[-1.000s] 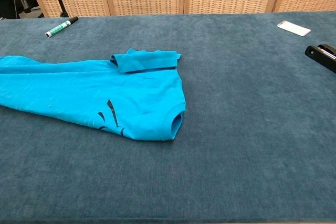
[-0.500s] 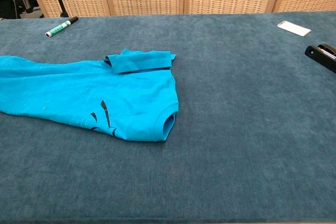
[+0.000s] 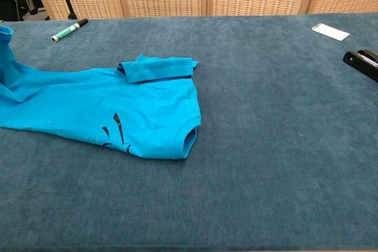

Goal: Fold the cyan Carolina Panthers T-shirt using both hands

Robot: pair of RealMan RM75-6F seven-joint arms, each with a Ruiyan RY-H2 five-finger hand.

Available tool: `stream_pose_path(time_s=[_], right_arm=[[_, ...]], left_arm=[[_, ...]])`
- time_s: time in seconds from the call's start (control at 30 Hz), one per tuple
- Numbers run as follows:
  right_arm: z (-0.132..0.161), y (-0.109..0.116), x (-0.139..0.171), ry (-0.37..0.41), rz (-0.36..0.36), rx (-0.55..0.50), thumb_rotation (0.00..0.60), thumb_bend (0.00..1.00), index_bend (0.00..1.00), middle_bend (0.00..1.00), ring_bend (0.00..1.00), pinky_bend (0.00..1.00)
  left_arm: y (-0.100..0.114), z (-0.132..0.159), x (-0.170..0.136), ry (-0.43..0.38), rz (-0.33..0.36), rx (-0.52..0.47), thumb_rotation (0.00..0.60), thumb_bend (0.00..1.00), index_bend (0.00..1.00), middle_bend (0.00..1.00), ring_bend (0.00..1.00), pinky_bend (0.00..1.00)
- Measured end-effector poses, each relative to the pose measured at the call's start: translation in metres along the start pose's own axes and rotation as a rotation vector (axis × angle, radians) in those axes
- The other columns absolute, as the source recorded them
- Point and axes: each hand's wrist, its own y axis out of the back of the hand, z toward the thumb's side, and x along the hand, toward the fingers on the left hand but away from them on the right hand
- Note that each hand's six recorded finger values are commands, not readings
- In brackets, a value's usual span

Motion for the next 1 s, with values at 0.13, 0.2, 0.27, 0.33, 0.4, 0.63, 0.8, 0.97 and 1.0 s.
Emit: stream_pose_path(time_s=[0.13,0.2,0.27,0.33,0.4,0.63,0.8,0.97,1.0], right_arm=[[0.001,0.001,0.001,0.004,-0.001,-0.005,0.600,0.00,0.00,0.00,0.00,0.00],[0.001,0.002,0.001,0.005,-0.002,-0.006,0.600,0.00,0.00,0.00,0.00,0.00],[0.002,0.002,0.002,0.007,-0.004,-0.008,0.600,0.00,0.00,0.00,0.00,0.00],[0.002,0.003,0.002,0.009,-0.005,-0.011,0.600,0.00,0.00,0.00,0.00,0.00],[0.002,0.004,0.002,0.009,-0.006,-0.013,0.600,0.00,0.00,0.00,0.00,0.00],[0.002,0.005,0.003,0.013,-0.007,-0.019,0.600,0.00,0.00,0.00,0.00,0.00],[0.002,0.006,0.003,0.014,-0.007,-0.023,0.600,0.00,0.00,0.00,0.00,0.00],[0.002,0.006,0.003,0.012,-0.004,-0.026,0.600,0.00,0.00,0.00,0.00,0.00],[0.001,0.006,0.003,0.011,-0.005,-0.027,0.600,0.00,0.00,0.00,0.00,0.00]], left_arm=[[-0.009,0.039,0.007,-0.095,0.000,-0.044,0.600,0.60,0.73,0.00,0.00,0.00],[-0.012,0.056,0.011,-0.134,0.004,-0.059,0.600,0.60,0.73,0.00,0.00,0.00],[-0.014,0.077,0.016,-0.176,0.011,-0.074,0.600,0.60,0.73,0.00,0.00,0.00],[-0.016,0.099,0.023,-0.218,0.021,-0.088,0.600,0.60,0.73,0.00,0.00,0.00],[-0.016,0.116,0.030,-0.251,0.032,-0.092,0.600,0.60,0.74,0.00,0.00,0.00],[-0.027,0.170,0.060,-0.329,0.025,-0.120,0.600,0.60,0.74,0.00,0.00,0.00],[-0.050,0.207,0.073,-0.377,-0.046,-0.126,0.600,0.60,0.74,0.00,0.00,0.00],[-0.078,0.247,0.078,-0.442,-0.117,-0.121,0.600,0.60,0.74,0.00,0.00,0.00],[-0.082,0.253,0.079,-0.450,-0.127,-0.123,0.600,0.60,0.74,0.00,0.00,0.00]])
